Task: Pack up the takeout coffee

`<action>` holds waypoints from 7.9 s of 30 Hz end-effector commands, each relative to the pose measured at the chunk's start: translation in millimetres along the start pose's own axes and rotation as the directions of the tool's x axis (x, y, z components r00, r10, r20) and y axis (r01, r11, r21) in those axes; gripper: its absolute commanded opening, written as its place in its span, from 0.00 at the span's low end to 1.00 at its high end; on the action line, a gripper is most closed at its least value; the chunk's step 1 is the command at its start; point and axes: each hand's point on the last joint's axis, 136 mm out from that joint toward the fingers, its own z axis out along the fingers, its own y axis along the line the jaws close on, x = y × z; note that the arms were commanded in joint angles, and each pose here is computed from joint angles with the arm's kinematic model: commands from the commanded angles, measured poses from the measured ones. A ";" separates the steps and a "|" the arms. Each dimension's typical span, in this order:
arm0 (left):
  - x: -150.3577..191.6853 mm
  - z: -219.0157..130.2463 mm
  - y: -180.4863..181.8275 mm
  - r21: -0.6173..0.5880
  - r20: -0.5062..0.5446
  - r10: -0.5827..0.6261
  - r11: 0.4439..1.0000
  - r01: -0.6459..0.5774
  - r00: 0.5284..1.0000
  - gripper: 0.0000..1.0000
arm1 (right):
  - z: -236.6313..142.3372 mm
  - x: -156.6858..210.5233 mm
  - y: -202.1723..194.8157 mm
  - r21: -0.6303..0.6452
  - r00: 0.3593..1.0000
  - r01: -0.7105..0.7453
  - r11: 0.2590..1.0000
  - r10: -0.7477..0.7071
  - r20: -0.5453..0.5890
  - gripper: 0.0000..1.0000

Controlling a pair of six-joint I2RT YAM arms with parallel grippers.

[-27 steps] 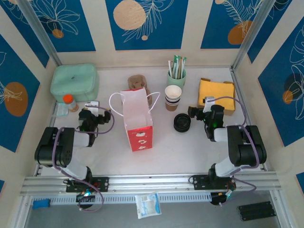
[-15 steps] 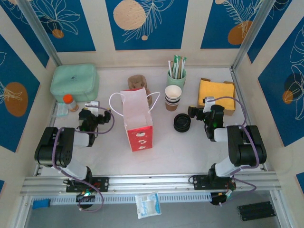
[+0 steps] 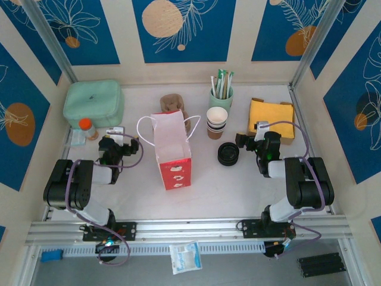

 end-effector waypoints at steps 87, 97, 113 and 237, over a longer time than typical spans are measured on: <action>-195.7 -168.2 -137.2 0.402 -0.381 -0.146 0.863 0.305 0.913 0.62 | -195.2 98.5 253.0 -0.395 0.748 -0.193 0.898 -0.125 -0.651 0.89; -198.7 -171.0 -124.9 0.353 -0.347 -0.160 0.890 0.287 0.924 0.29 | -173.3 97.3 276.4 -0.447 0.743 -0.162 0.880 -0.190 -0.642 0.88; -203.1 -166.4 -69.6 0.104 -0.237 -0.126 0.983 0.154 0.963 0.08 | -111.1 73.0 342.4 -0.556 0.748 -0.116 0.823 -0.296 -0.594 0.78; -120.7 -136.6 -302.9 0.413 -0.372 0.080 0.907 0.087 0.925 0.99 | 23.9 -111.5 116.6 0.029 0.642 -0.104 0.994 0.089 -0.761 0.00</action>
